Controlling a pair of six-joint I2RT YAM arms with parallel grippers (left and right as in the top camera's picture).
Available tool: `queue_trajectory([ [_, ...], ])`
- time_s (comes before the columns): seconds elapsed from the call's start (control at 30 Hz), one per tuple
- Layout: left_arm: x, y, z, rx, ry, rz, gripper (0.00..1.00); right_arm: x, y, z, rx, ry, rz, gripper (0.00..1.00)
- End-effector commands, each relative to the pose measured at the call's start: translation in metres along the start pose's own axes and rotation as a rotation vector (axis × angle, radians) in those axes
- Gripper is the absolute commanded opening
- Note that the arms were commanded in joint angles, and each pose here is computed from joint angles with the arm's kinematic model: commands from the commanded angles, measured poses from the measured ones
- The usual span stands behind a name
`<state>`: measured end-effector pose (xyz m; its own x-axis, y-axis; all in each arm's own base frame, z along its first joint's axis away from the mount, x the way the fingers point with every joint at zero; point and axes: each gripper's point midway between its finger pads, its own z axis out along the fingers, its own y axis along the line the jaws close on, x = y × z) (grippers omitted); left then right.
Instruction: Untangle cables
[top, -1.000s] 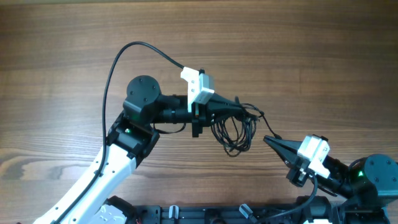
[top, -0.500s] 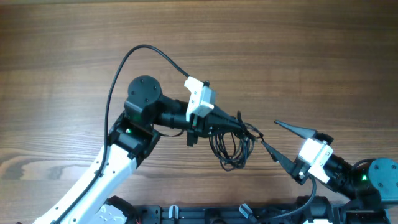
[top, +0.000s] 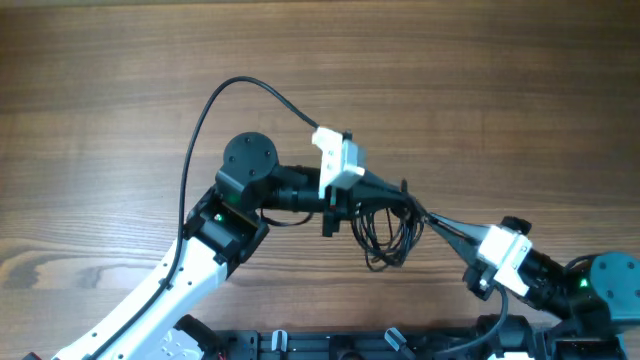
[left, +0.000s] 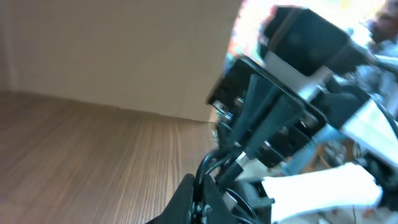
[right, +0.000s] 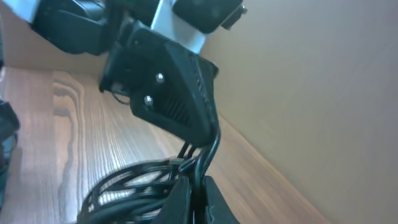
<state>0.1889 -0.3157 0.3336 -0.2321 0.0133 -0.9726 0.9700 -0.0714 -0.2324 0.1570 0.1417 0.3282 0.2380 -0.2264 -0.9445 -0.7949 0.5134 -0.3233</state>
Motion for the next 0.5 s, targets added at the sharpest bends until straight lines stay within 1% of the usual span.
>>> queue_trajectory([
  [0.0,-0.019,0.050,-0.018,-0.251,-0.103,-0.195,0.04,0.002,-0.002,-0.002,0.020,0.024,0.021,0.04],
  [0.1,-0.023,0.060,-0.028,-0.281,-0.131,-0.253,0.04,0.004,-0.001,-0.002,0.017,0.032,0.034,0.04],
  [0.23,-0.025,0.062,-0.031,-0.289,-0.138,-0.253,0.04,0.004,-0.001,-0.002,0.017,0.033,0.036,0.04],
  [0.33,-0.026,0.069,-0.033,-0.327,-0.159,-0.283,0.04,0.005,-0.001,-0.002,0.016,0.034,0.038,0.04],
  [0.4,-0.024,0.062,-0.031,-0.290,-0.138,-0.268,0.04,0.005,-0.001,-0.002,0.016,0.034,0.037,0.04],
  [0.47,-0.012,0.035,-0.024,-0.137,-0.044,-0.118,0.04,0.004,-0.001,-0.002,0.017,0.031,0.033,0.04],
])
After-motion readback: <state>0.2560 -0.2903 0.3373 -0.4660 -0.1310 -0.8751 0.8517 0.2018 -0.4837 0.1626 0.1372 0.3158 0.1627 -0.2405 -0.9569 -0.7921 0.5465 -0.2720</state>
